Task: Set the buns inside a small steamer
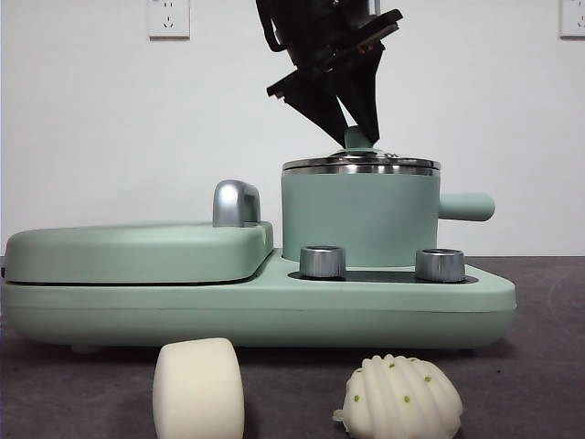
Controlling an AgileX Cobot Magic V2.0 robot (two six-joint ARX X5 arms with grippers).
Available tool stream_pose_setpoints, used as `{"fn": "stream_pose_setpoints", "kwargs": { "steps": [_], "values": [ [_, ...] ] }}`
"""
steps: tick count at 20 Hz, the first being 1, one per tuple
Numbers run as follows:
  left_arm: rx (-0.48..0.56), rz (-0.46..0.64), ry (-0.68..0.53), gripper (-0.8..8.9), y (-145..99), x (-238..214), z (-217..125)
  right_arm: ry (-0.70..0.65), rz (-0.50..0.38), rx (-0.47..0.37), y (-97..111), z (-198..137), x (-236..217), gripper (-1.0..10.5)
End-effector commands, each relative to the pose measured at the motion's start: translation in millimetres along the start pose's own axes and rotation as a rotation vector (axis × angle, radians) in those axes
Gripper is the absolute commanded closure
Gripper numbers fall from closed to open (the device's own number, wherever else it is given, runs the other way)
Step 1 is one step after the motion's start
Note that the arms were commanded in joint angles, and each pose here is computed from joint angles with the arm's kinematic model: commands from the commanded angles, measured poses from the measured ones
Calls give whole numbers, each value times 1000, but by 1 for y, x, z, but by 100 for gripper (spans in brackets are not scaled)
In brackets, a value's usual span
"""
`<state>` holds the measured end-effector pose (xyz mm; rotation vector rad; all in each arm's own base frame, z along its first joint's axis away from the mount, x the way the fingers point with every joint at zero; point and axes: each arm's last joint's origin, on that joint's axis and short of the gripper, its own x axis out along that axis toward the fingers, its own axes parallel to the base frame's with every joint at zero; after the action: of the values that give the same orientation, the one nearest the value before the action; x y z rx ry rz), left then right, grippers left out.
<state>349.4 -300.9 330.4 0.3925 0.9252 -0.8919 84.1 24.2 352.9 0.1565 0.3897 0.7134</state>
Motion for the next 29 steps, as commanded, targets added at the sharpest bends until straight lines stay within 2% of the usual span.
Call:
{"fn": "stream_pose_setpoints", "kwargs": {
  "steps": [1, 6, 12, 15, 17, 21, 23, 29],
  "values": [
    [23, -12, 10, 700, -3, 10, 2, -15, 2, -16, 2, 4, -2, 479],
    [29, 1, 10, 701, -5, 7, 2, -15, 2, -16, 2, 4, -2, 479],
    [35, 7, -25, 700, -9, -22, 11, -13, 3, -14, 1, 4, -1, 479],
    [40, 43, -65, 700, -10, -41, 16, 34, 6, 46, -3, 4, 6, 480],
    [34, 89, -79, 700, -6, -53, 17, 76, 68, 96, -5, 5, 13, 484],
    [-7, 134, -109, 700, 14, -75, 13, 185, 155, 188, -2, 13, 37, 484],
    [-37, 161, -119, 700, 29, -85, 9, 263, 193, 205, 3, 14, 55, 484],
    [-161, 257, -148, 700, 85, -110, -8, 510, 174, 157, 46, 8, 119, 484]
  ]
}}
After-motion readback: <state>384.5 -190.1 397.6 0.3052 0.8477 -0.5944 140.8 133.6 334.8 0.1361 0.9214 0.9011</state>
